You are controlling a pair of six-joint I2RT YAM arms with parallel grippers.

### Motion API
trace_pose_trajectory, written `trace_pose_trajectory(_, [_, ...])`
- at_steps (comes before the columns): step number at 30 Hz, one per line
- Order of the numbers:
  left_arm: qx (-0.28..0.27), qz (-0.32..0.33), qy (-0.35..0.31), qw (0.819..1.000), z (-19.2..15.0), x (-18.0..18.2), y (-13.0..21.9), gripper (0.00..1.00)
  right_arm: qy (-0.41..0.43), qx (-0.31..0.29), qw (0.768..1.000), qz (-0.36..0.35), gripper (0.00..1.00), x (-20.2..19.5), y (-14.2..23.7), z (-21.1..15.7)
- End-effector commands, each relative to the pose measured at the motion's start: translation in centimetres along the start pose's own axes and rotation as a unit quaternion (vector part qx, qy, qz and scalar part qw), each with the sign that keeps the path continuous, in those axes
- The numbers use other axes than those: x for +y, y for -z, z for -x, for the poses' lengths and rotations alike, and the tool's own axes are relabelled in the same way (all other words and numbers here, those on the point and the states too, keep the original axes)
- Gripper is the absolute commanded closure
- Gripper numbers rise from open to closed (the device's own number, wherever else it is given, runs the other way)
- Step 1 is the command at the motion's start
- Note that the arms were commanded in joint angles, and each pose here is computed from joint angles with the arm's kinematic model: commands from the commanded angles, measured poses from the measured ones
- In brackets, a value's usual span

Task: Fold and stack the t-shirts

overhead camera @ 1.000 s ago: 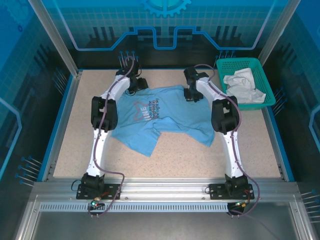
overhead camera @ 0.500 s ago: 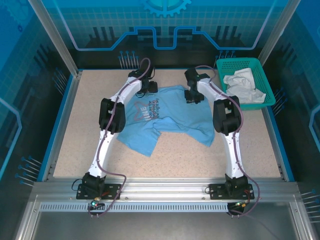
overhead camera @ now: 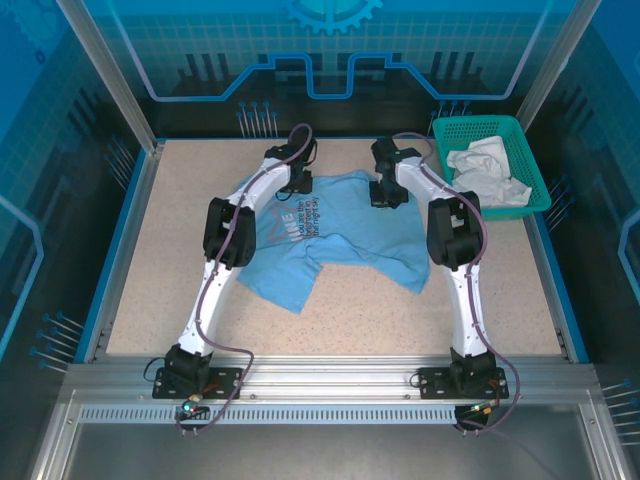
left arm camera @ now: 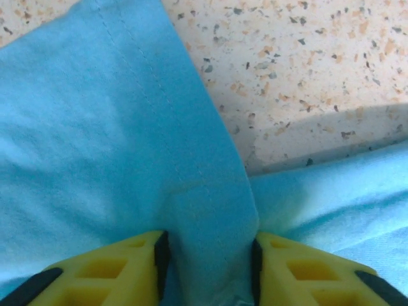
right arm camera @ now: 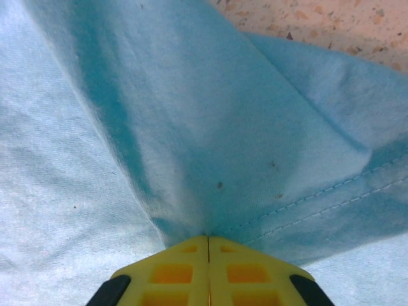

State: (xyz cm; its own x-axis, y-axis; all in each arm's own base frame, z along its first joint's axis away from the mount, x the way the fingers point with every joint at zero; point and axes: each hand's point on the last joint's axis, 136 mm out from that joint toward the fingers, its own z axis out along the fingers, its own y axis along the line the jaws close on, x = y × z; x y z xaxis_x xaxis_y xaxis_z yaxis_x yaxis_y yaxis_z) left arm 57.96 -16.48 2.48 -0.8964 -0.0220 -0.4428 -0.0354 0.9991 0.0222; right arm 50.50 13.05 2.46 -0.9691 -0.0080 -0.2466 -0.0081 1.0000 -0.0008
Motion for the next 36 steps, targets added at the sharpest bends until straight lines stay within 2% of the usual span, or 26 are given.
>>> trace_pose_trajectory(1, [0.008,0.016,-0.008,1.000,-0.6,0.3,0.0,0.66,-0.009,0.002,1.000,0.006,0.98,-0.8,0.6,-0.1])
trace_pose_trajectory(4, [-0.004,0.018,-0.005,1.000,0.1,0.4,0.7,0.75,-0.011,-0.004,1.000,0.008,1.00,-0.8,1.1,0.2])
trace_pose_trajectory(8, [-0.027,0.025,0.003,0.999,1.3,0.8,1.9,0.78,-0.013,-0.014,1.000,0.013,1.00,-0.6,2.0,0.6])
trace_pose_trajectory(11, [-0.040,0.026,0.009,0.999,1.9,1.0,2.8,0.85,-0.015,-0.026,0.999,0.014,1.00,-0.8,3.1,1.0])
trace_pose_trajectory(14, [-0.052,0.024,0.017,0.998,2.5,1.1,3.5,0.84,-0.018,-0.040,0.999,0.018,1.00,-0.8,4.2,1.3])
trace_pose_trajectory(16, [-0.058,0.013,0.022,0.998,2.8,0.9,3.9,0.77,-0.023,-0.046,0.998,0.027,1.00,-0.7,4.8,1.5])
trace_pose_trajectory(20, [-0.059,-0.006,0.028,0.998,3.0,0.7,4.3,0.75,-0.039,-0.056,0.997,0.042,1.00,-1.0,6.0,1.8])
trace_pose_trajectory(22, [-0.056,-0.008,0.036,0.998,3.0,1.1,4.2,0.81,-0.048,-0.062,0.996,0.049,1.00,-1.2,6.6,2.0])
trace_pose_trajectory(25, [-0.054,-0.011,0.051,0.997,3.0,1.8,4.1,1.00,-0.057,-0.069,0.994,0.058,1.00,-1.5,7.2,2.4])
trace_pose_trajectory(32, [-0.070,-0.004,0.069,0.995,4.2,3.6,4.3,1.00,-0.079,-0.086,0.992,0.042,1.00,-3.0,7.9,3.9])
trace_pose_trajectory(36, [-0.100,0.045,0.098,0.989,5.6,6.7,5.1,1.00,-0.090,-0.100,0.991,0.011,1.00,-4.4,7.9,5.3])
